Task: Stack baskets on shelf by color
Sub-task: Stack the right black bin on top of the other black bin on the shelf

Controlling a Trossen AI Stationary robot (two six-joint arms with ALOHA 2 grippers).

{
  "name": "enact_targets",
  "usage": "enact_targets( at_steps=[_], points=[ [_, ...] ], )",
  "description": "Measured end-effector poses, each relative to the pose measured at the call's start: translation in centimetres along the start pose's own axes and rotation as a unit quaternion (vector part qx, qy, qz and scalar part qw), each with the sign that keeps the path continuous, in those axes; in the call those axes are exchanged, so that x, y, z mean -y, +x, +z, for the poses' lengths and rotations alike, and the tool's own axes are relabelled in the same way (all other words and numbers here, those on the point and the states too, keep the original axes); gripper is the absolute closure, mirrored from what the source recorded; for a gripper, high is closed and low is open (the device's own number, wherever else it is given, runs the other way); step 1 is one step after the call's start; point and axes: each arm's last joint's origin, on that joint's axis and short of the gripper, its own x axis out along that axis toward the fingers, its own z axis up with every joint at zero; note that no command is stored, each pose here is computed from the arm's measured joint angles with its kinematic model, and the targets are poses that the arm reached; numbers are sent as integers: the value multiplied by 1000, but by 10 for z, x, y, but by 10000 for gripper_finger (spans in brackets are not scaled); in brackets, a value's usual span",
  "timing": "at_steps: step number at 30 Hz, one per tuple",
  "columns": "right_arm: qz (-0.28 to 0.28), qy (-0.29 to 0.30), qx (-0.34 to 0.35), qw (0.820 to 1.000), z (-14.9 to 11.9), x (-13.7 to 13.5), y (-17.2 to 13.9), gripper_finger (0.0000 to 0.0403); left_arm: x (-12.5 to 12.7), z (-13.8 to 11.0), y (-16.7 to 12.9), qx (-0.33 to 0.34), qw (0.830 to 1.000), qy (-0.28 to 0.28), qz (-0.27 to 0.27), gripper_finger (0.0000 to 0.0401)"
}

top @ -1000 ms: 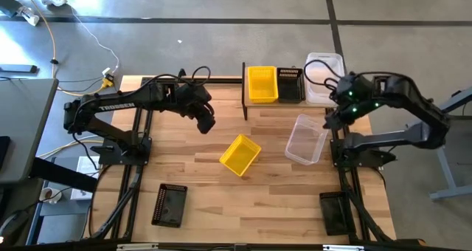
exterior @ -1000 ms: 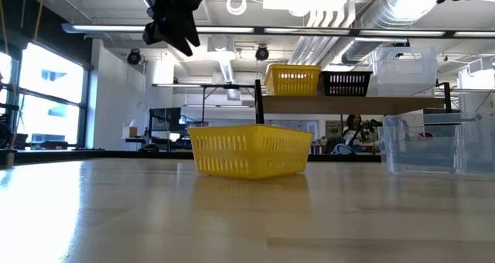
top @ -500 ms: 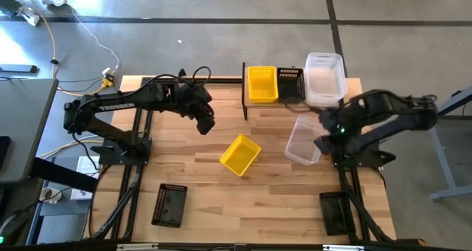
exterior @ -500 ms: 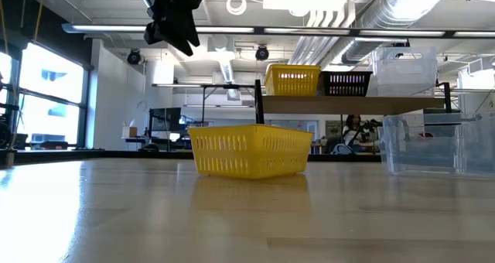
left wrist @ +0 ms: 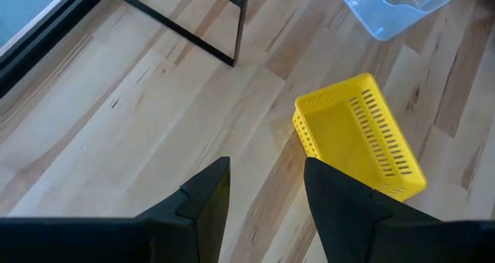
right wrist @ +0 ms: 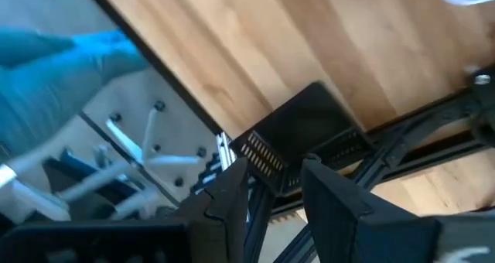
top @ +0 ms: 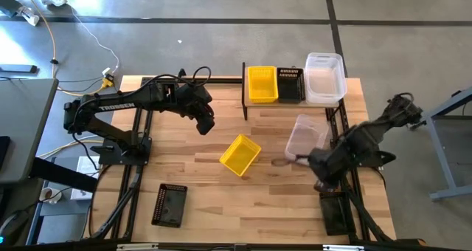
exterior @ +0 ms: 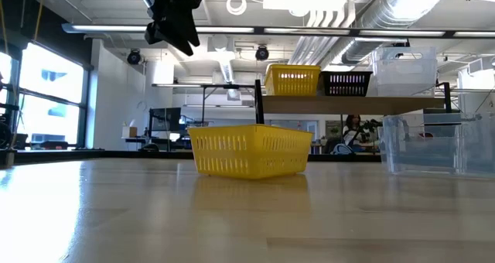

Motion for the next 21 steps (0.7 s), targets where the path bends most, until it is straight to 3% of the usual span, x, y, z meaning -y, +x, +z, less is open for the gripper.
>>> enact_targets(
  at_steps=[11, 21],
  points=[
    [-17, -69, -34, 997, -26, -47, 54, 294, 0, 0, 0, 0, 1000, 0, 0, 245],
    [-78, -109, -77, 988, -48, -69, 110, 228, 0, 0, 0, 0, 1000, -10, 0, 245]
  ],
)
